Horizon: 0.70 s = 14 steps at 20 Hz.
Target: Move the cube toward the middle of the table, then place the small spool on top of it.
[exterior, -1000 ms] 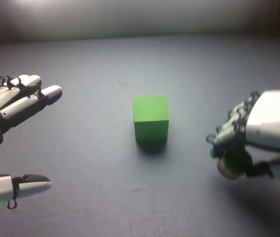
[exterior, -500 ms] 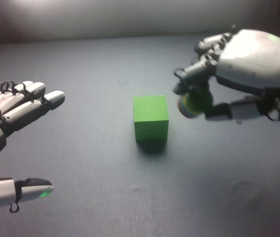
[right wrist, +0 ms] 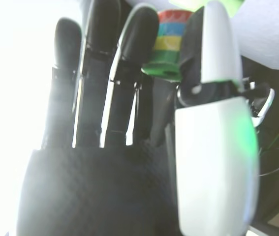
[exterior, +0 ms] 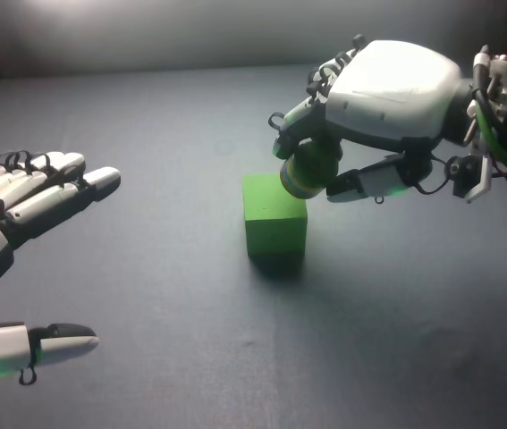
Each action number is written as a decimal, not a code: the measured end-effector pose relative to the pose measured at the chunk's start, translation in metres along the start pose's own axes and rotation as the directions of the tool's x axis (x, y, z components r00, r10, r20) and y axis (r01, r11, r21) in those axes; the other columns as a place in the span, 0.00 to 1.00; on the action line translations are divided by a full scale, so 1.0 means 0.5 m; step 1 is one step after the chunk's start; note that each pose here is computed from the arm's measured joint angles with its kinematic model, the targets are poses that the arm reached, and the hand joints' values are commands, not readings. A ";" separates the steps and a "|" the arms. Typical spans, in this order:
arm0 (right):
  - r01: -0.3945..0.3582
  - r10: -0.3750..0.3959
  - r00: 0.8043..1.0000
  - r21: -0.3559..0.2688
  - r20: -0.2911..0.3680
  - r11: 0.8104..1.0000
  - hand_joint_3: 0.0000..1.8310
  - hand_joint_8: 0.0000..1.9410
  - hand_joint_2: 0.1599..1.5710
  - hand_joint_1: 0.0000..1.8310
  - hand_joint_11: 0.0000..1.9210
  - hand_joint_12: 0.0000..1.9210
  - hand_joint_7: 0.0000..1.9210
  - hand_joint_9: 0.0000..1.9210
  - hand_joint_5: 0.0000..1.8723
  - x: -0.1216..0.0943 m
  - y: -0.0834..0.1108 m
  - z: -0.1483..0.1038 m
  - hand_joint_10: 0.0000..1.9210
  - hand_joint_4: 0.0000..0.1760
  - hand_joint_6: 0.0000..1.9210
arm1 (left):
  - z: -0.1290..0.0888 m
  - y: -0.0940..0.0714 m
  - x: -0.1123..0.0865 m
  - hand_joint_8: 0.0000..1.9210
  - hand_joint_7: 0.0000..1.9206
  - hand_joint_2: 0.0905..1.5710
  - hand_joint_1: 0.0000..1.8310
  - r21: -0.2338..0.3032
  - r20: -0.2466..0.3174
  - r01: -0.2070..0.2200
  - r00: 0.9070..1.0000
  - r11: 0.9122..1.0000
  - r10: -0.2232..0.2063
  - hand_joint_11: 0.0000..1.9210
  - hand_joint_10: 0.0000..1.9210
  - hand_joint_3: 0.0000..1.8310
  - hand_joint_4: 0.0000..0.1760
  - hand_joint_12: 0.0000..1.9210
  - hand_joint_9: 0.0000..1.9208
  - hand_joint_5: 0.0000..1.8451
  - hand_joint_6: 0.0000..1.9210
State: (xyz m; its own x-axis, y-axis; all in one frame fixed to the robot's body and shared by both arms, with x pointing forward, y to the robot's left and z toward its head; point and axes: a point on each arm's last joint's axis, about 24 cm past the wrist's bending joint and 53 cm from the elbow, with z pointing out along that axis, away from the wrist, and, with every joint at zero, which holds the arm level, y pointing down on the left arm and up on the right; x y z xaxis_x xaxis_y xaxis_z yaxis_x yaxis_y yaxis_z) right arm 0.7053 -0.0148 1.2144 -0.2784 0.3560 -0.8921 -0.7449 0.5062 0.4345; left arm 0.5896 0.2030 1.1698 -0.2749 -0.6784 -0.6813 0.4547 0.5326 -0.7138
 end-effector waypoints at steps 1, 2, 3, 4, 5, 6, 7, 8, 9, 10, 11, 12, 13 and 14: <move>0.000 0.000 1.000 0.002 0.001 1.000 0.00 0.45 0.62 0.68 0.27 0.80 0.57 0.45 0.65 -0.001 -0.002 -0.001 0.53 0.00 0.27 | 0.000 0.000 -0.001 0.00 0.02 0.57 0.44 0.000 0.001 0.000 1.000 1.000 0.000 0.00 0.00 0.00 0.89 0.23 0.02 0.06 0.00; 0.002 -0.002 1.000 0.004 0.000 1.000 0.00 0.45 0.62 0.68 0.27 0.80 0.57 0.45 0.65 -0.002 -0.003 -0.002 0.53 0.00 0.27 | 0.000 0.001 -0.001 0.00 0.02 0.57 0.44 -0.001 0.002 0.001 1.000 1.000 -0.001 0.00 0.00 0.00 0.89 0.23 0.02 0.06 0.00; 0.011 -0.011 1.000 0.004 0.001 1.000 0.00 0.46 0.63 0.68 0.27 0.79 0.56 0.46 0.62 -0.003 -0.006 0.003 0.48 0.11 0.34 | 0.000 0.001 -0.001 0.00 0.03 0.57 0.45 -0.002 0.002 0.000 1.000 1.000 0.000 0.00 0.00 0.00 0.90 0.23 0.02 0.06 0.00; 0.014 -0.014 1.000 0.019 -0.007 1.000 0.00 0.40 0.63 0.68 0.26 0.69 0.56 0.47 0.62 0.000 -0.011 0.018 0.36 0.00 0.40 | 0.000 0.001 -0.001 0.00 0.03 0.56 0.44 -0.001 0.002 0.000 1.000 1.000 0.000 0.00 0.00 0.00 0.90 0.22 0.01 0.06 0.00; 0.015 -0.015 1.000 0.020 -0.010 1.000 0.00 0.40 0.63 0.68 0.26 0.69 0.56 0.47 0.62 0.002 -0.009 0.023 0.36 0.00 0.40 | 0.001 -0.001 -0.001 0.00 0.03 0.56 0.44 0.005 0.000 -0.003 1.000 1.000 0.003 0.00 0.00 0.00 0.90 0.22 0.01 0.06 0.00; 0.018 -0.018 1.000 0.011 -0.017 1.000 0.00 0.38 0.64 0.69 0.23 0.67 0.54 0.50 0.60 0.009 -0.001 0.031 0.19 0.00 0.46 | 0.001 -0.001 0.000 0.00 0.02 0.56 0.44 0.004 -0.003 -0.001 1.000 1.000 0.001 0.00 0.00 0.00 0.84 0.21 0.00 0.06 0.00; 0.023 -0.024 0.999 -0.004 -0.026 1.000 0.00 0.39 0.65 0.69 0.22 0.63 0.53 0.50 0.59 0.018 0.012 0.040 0.14 0.00 0.49 | 0.002 0.000 -0.001 0.00 0.02 0.57 0.45 0.002 -0.001 -0.001 1.000 1.000 0.001 0.00 0.00 0.00 0.82 0.19 0.00 0.05 0.00; 0.027 -0.027 0.999 -0.011 -0.035 1.000 0.00 0.39 0.65 0.69 0.22 0.63 0.53 0.50 0.59 0.028 0.019 0.046 0.14 0.00 0.49 | 0.002 0.003 -0.002 0.00 0.02 0.57 0.45 -0.001 0.002 0.000 1.000 1.000 0.000 0.00 0.00 0.00 0.82 0.19 0.00 0.05 0.00; 0.024 -0.025 0.999 -0.020 -0.039 1.000 0.00 0.40 0.65 0.69 0.25 0.64 0.54 0.53 0.60 0.035 0.027 0.052 0.13 0.00 0.47 | 0.002 0.003 -0.004 0.00 0.01 0.57 0.45 -0.002 0.004 0.001 1.000 1.000 -0.001 0.00 0.00 0.00 0.82 0.19 0.00 0.05 0.00; 0.029 -0.030 0.999 -0.026 -0.043 0.999 0.00 0.53 0.65 0.68 0.33 0.74 0.52 0.49 0.61 0.039 0.031 0.054 0.41 0.00 0.34 | 0.002 0.003 -0.003 0.00 0.00 0.57 0.45 -0.002 0.003 0.001 1.000 1.000 -0.001 0.00 0.00 0.00 0.69 0.18 0.00 0.04 0.00; 0.029 -0.030 0.999 -0.026 -0.041 0.999 0.00 0.61 0.65 0.69 0.35 0.82 0.51 0.46 0.62 0.037 0.032 0.055 0.58 0.00 0.24 | 0.002 0.003 -0.003 0.00 0.01 0.57 0.46 -0.001 0.003 0.001 1.000 1.000 -0.001 0.00 0.00 0.00 0.65 0.17 0.00 0.05 0.00; 0.032 -0.032 0.999 -0.023 -0.037 0.999 0.00 0.70 0.63 0.66 0.42 0.96 0.48 0.46 0.62 0.031 0.030 0.055 0.82 0.00 0.33 | 0.003 0.004 -0.003 0.00 0.01 0.57 0.46 -0.002 0.002 0.000 1.000 1.000 0.000 0.00 0.00 0.00 0.58 0.17 0.01 0.06 0.00; 0.031 -0.032 0.999 -0.024 -0.033 0.999 0.00 0.77 0.63 0.65 0.47 0.99 0.48 0.47 0.60 0.027 0.030 0.055 0.93 0.00 0.37 | 0.004 0.004 -0.003 0.00 0.01 0.57 0.46 0.001 0.003 -0.001 1.000 1.000 0.001 0.00 0.00 0.00 0.60 0.16 0.00 0.06 0.00; 0.035 -0.035 0.999 -0.023 -0.030 0.999 0.00 0.83 0.63 0.65 0.45 1.00 0.45 0.44 0.61 0.024 0.029 0.056 0.99 0.00 0.36 | 0.004 0.005 -0.002 0.00 0.02 0.58 0.46 -0.001 0.003 0.003 1.000 1.000 -0.003 0.00 0.00 0.00 0.56 0.17 0.01 0.06 0.00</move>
State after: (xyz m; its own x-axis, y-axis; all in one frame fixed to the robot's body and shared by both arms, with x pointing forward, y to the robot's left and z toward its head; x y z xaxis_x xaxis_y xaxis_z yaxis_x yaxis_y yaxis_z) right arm 0.7081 0.0187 1.2135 -0.2699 0.3141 -0.9102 -0.7681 0.4998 0.4002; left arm 0.5927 0.2036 1.1691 -0.2734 -0.6817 -0.6786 0.4528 0.5313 -0.7161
